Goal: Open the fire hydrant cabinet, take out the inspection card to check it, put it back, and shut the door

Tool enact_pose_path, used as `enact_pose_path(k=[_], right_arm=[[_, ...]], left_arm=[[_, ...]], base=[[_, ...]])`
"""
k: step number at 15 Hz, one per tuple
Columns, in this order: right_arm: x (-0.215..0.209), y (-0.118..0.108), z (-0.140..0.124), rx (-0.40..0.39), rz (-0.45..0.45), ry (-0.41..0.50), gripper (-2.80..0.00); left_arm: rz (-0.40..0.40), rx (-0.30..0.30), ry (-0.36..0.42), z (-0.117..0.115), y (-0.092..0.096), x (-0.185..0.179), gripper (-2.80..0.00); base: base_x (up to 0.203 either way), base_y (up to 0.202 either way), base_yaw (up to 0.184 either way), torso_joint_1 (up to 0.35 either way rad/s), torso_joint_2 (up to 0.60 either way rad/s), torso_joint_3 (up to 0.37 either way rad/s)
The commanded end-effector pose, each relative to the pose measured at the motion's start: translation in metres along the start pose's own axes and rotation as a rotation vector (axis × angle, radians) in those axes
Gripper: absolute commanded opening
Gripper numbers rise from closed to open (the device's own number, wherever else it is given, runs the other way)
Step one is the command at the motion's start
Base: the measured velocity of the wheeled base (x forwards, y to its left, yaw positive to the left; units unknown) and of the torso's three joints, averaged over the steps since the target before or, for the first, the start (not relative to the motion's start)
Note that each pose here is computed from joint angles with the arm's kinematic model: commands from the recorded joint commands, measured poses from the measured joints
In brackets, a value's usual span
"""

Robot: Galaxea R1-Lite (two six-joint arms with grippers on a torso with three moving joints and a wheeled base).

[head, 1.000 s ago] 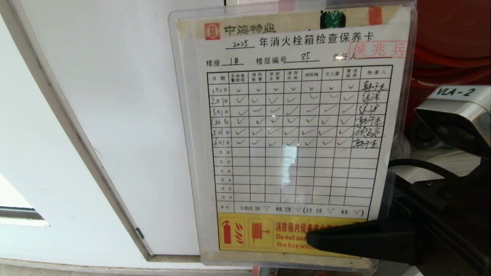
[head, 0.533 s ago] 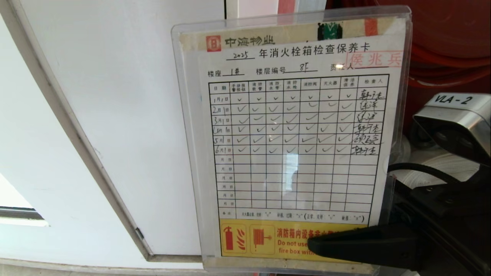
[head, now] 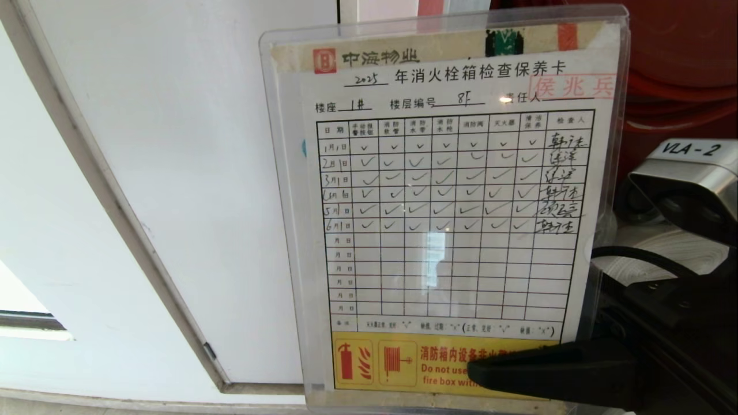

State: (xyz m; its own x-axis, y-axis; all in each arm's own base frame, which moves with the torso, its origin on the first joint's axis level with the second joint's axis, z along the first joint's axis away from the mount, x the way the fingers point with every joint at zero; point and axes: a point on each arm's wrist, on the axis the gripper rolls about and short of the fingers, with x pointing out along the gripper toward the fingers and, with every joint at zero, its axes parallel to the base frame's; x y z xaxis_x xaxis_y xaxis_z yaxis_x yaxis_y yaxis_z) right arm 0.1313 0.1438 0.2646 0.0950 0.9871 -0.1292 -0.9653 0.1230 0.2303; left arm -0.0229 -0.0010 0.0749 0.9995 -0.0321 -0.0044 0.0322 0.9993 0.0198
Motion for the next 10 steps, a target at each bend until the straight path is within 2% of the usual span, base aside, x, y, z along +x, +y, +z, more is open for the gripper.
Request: enact_pose_path(k=[1,5,10], right_arm=[[0.0,0.002,0.0,-0.003,0.01,-0.001,-2.8],[-0.007,0.008,0.003,-0.015,-0.002,-0.018,-2.8],[-0.022,0.019,0.006,-0.028,-0.11,-0.048,-2.8]], left_arm=[[0.0,0.0,0.0,0.0,0.0,0.0,-2.8],[0.0,0.0,0.0,0.0,0.0,0.0,-2.8],[0.0,0.0,0.0,0.0,0.0,0.0,-2.8]], base=[[0.0,0.0,0.0,0.0,0.0,0.0],[0.0,0.0,0.0,0.0,0.0,0.0],[0.0,0.0,0.0,0.0,0.0,0.0]])
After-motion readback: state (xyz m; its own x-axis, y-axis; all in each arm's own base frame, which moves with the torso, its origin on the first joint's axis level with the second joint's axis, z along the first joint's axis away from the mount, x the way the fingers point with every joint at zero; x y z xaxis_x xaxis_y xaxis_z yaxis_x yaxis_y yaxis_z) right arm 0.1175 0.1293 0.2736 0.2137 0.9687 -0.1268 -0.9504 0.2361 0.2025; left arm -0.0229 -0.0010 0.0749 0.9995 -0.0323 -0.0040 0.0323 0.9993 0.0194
